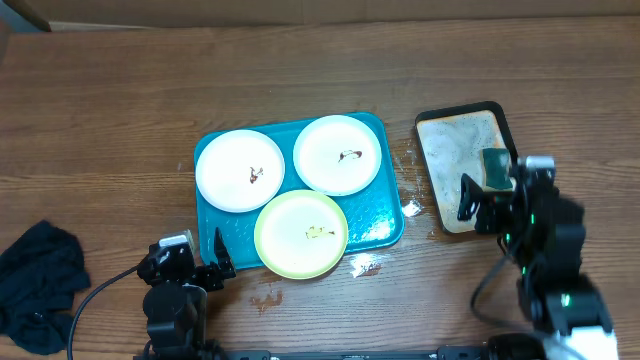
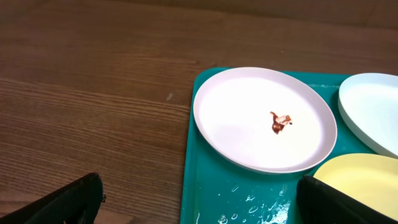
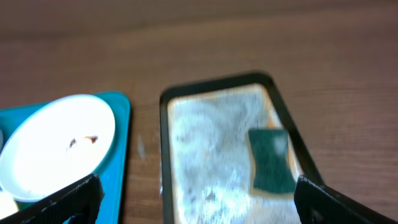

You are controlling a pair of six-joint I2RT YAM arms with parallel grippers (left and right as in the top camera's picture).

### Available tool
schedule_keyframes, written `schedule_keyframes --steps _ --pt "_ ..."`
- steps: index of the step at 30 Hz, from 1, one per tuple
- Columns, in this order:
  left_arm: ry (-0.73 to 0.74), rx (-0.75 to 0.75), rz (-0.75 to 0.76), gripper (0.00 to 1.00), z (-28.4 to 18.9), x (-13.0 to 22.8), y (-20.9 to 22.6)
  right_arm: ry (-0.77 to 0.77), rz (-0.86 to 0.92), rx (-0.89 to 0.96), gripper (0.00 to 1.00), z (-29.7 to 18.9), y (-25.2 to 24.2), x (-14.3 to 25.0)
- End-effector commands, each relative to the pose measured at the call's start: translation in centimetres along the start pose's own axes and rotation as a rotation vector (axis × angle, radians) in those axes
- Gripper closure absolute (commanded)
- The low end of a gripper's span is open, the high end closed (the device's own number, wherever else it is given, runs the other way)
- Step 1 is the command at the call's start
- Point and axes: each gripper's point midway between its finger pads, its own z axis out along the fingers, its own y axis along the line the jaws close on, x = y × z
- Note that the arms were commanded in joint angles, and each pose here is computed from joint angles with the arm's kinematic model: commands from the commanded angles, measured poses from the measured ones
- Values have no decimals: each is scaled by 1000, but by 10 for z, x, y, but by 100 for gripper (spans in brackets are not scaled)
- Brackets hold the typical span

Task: Clean dirty plates on tray and stack at the side
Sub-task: 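Move the right gripper over the soapy black tray toward the sponge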

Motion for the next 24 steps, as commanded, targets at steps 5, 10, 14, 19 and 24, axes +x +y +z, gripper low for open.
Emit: schedule_keyframes --steps 5,10,14,19,24 --pt "-4 5 24 0 0 1 0 203 14 -78 0 20 22 -34" --pt "-4 5 24 0 0 1 0 378 41 -147 0 26 38 -38" --pt "-4 5 24 0 0 1 0 466 55 -151 0 22 41 -38" --pt "-4 5 24 0 0 1 0 563 67 -137 0 11 40 -26" --pt "-4 5 24 0 0 1 0 650 78 -124 0 -1 38 -10"
